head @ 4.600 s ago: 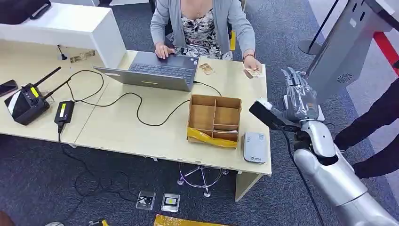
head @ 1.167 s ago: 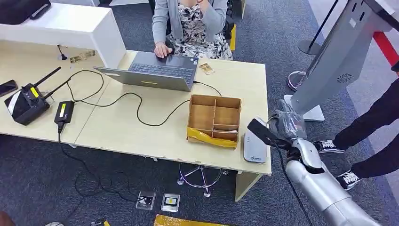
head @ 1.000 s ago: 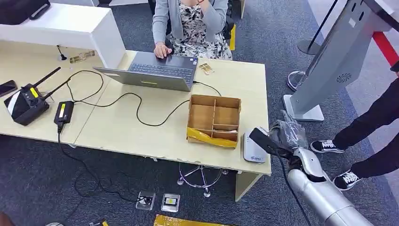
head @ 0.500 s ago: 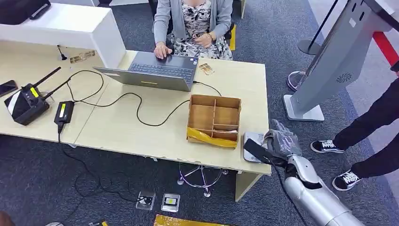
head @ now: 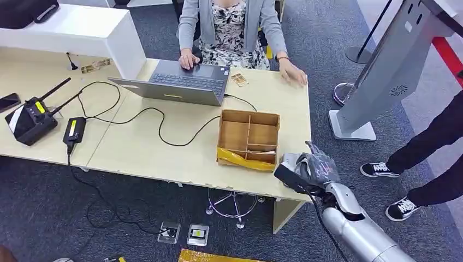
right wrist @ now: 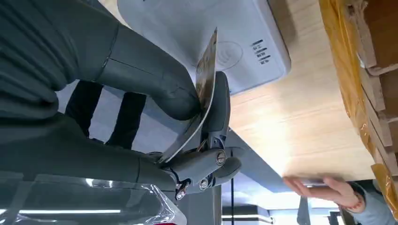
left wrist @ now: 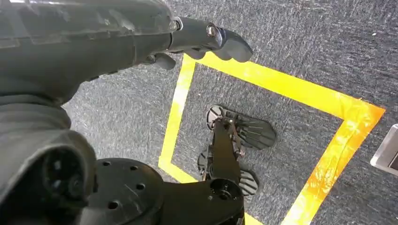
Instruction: Pass the card to the sensor for recognition and then transmit it.
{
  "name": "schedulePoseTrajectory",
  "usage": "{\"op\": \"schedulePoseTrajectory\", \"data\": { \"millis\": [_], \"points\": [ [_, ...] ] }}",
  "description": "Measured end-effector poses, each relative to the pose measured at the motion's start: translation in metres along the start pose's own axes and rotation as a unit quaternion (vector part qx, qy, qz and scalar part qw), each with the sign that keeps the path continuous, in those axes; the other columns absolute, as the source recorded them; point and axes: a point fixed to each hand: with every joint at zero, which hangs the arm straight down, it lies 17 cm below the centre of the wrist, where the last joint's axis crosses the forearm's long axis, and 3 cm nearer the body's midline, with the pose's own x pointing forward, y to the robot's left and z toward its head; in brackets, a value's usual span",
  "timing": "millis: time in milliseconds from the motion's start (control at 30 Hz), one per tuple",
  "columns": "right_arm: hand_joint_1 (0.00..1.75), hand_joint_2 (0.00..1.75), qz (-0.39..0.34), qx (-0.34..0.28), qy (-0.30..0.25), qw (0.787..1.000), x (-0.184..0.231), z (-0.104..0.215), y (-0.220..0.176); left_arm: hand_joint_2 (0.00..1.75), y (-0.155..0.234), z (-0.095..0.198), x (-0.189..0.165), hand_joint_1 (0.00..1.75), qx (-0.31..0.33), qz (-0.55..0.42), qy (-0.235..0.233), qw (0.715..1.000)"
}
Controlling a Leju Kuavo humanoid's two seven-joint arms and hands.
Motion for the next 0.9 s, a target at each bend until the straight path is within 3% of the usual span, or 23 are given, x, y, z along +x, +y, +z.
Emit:
{"op": "schedulePoseTrajectory", "data": {
  "millis": [600, 900],
  "points": [
    [1.75, 1.75, -0.039, 0.0, 0.047, 0.998, -0.03, 0.005, 0.011, 0.0, 0.0, 0.0, 0.0, 0.0, 0.0, -0.01, -0.002, 1.0],
    [1.75, 1.75, -0.03, -0.026, 0.056, 0.998, -0.045, 0.002, -0.005, 0.0, 0.0, 0.0, 0.002, 0.0, -0.009, -0.019, -0.007, 1.0]
  ]
}}
